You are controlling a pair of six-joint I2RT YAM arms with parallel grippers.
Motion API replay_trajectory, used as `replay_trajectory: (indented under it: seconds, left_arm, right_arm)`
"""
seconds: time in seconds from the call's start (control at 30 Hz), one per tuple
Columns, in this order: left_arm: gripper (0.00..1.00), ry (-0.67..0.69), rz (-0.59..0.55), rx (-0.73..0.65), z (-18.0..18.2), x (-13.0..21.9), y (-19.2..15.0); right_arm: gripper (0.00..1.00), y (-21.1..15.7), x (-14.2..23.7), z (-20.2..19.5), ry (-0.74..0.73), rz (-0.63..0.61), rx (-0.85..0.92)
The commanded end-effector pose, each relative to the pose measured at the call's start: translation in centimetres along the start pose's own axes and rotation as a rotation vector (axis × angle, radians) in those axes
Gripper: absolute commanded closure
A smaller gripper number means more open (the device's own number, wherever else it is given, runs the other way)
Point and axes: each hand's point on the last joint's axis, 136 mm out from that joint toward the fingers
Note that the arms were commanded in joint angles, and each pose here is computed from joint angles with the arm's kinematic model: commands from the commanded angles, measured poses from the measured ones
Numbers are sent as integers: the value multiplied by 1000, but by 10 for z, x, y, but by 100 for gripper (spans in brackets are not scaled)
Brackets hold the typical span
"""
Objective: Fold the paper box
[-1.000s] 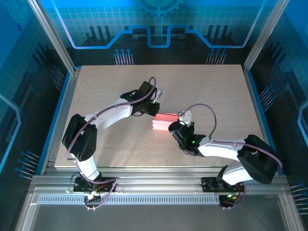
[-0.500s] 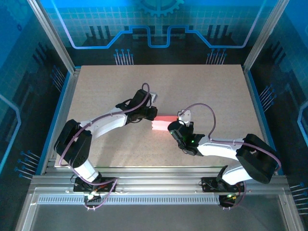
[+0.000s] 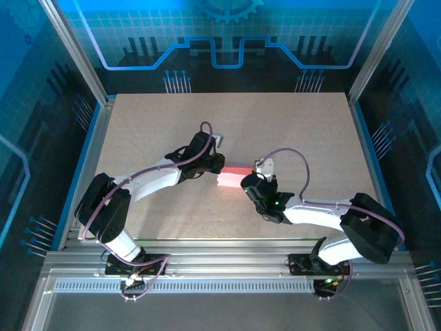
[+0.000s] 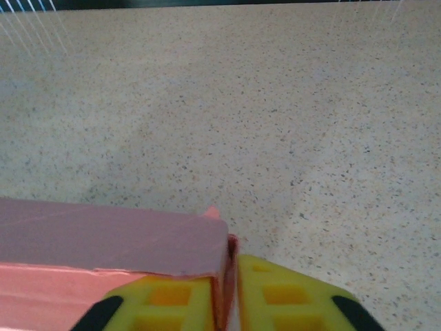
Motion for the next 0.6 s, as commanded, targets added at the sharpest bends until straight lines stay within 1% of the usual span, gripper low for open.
replay_trajectory:
  seconds: [0.0,0.2,0.33,0.4,0.43,0.57]
  left_arm:
    - [84,90,162,-18,18,-4,-41]
    - [85,95,174,-9,19,-7,-44]
    - [84,96,176,-5,19,-8,-44]
    - [84,96,178,-6,19,-9,-43]
    - [84,97,179,-4,19,-9,-44]
    - [84,99,179,-6,19,-9,-44]
  right_arm:
    - [77,-71,9,-22,-1,232,205]
    - [66,-67,13,-21,27,221,200]
    - [53,-65,15,-19,57,216,199]
    - [51,-65,17,-17,71,222,209]
    - [47,-65,18,-15,83,224,214]
    - [39,-63,22,-10,123,227,221]
Point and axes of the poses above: each hand's point on the last joint's axis, 136 mm out from that joint toward the fingers, its own x axis back along the fingers, its own z axis along the line the jaws close on, y = z × x, and after that the axes turned 6 degrees about -x, right-handed
